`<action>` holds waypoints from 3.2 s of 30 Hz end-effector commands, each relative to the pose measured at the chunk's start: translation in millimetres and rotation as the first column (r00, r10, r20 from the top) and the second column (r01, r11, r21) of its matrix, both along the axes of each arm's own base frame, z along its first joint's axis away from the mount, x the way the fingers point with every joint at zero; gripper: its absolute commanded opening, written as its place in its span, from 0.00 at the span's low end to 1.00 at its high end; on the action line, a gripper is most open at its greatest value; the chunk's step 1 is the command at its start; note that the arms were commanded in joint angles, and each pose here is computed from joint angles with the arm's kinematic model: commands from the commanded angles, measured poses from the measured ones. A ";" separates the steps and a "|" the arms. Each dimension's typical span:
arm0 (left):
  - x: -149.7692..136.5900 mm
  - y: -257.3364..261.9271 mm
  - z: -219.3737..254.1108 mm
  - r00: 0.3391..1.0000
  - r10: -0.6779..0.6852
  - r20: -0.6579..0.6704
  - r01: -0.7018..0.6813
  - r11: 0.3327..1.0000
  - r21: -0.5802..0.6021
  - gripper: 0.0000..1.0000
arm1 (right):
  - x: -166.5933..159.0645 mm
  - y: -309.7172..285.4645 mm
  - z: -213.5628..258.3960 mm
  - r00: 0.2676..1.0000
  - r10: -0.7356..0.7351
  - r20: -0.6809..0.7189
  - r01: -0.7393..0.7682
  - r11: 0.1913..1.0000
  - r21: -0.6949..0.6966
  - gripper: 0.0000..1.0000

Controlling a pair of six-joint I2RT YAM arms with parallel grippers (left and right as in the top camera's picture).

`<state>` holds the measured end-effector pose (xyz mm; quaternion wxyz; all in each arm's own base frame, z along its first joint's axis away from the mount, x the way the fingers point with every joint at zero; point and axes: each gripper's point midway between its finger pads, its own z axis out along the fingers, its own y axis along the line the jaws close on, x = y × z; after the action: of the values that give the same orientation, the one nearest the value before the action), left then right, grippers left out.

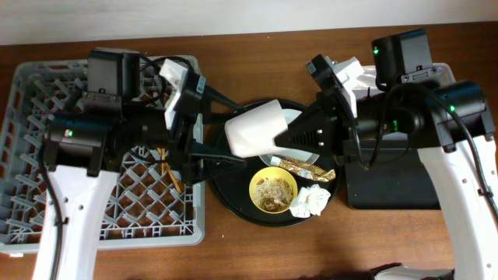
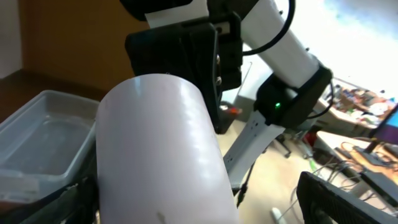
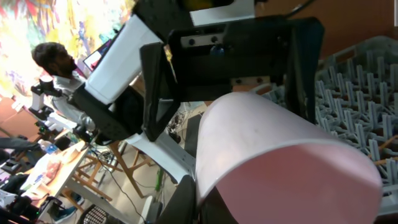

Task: Sort waste into correct bins and load items into the dishwasher rack
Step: 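Lift the pink cup and pass it to the left gripper, then place the pink cup upside down in the rack with the left gripper, then grasp the crumpled white tissue beside the yellow bowl with the right gripper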

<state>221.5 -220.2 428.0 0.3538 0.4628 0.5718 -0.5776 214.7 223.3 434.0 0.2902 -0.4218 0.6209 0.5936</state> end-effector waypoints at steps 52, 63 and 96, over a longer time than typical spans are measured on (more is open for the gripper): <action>93.4 169.6 -237.5 0.242 0.935 0.260 -0.410 -0.144 0.901 0.36 | 70.0 -88.8 -102.0 0.835 -0.548 -0.050 0.421 0.695 -0.583 0.99; 115.4 168.1 -285.2 0.264 0.925 0.273 -0.315 -0.185 0.931 0.36 | 67.7 -89.8 -103.8 0.833 -0.550 -0.057 0.415 0.690 -0.594 0.99; 111.0 218.5 -67.9 0.020 0.997 0.075 -0.756 -0.034 0.653 0.99 | 2.8 -133.9 -293.4 0.326 -0.927 0.183 0.115 -0.153 -0.982 0.97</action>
<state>332.1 -0.6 357.1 0.3619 -0.1070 0.9220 -0.0861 222.6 100.1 164.7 -0.0176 0.0446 0.9989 0.0008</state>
